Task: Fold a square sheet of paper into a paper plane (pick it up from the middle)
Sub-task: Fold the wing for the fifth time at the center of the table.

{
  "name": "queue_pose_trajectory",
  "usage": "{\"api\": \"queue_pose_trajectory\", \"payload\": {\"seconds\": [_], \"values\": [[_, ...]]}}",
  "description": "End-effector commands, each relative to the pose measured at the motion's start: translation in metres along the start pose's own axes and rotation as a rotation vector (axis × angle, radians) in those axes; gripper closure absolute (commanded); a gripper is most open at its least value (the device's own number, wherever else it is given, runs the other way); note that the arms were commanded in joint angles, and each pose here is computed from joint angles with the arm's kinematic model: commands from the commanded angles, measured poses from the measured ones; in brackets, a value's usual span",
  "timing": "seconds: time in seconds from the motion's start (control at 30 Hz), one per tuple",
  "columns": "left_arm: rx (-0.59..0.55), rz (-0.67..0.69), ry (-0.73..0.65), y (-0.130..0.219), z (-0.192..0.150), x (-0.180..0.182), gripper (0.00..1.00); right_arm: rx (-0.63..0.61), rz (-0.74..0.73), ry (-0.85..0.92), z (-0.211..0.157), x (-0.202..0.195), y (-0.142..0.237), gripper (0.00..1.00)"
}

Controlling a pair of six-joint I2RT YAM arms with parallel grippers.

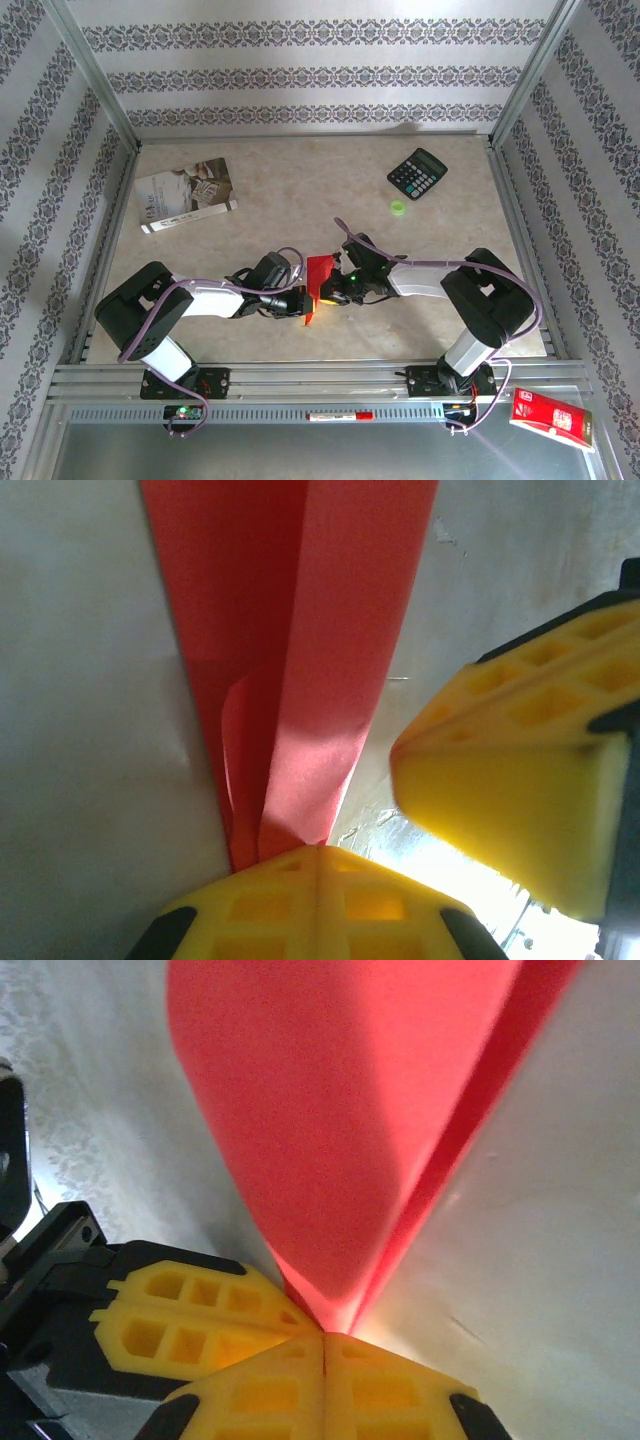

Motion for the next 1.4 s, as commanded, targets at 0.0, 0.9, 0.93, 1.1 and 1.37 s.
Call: {"api": "queue_pose_trajectory", "payload": {"seconds": [0.0, 0.9, 0.93, 1.1, 1.37], "values": [[0.13, 0.223, 0.132, 0.003, -0.042, 0.062, 1.0, -0.029, 0.021, -0.017, 0.003, 0.003, -0.007, 0.99], [0.175, 0.277, 0.124, 0.006, -0.054, 0.075, 1.0, -0.052, -0.079, -0.071, 0.023, -0.028, -0.019, 1.0], [0.179, 0.284, 0.125, 0.006, -0.056, 0.077, 1.0, -0.053, -0.081, -0.073, 0.025, -0.029, -0.019, 1.0], [0.197, 0.298, 0.122, 0.007, -0.061, 0.083, 1.0, -0.059, -0.093, -0.084, 0.037, -0.033, -0.016, 1.0], [0.211, 0.308, 0.115, 0.008, -0.064, 0.086, 1.0, -0.078, -0.085, -0.108, 0.057, -0.036, -0.01, 1.0]]}}
Point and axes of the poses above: each hand's point on the last joint's axis, 136 mm out from that joint toward the fingers, its own y axis back along the fingers, its own x axis along the line the jaws close on, z = x × y, the point moved 2 cm from there along y, back along the fingers, and after that the axes turned 1 degree about -y, right-handed, at the moved point
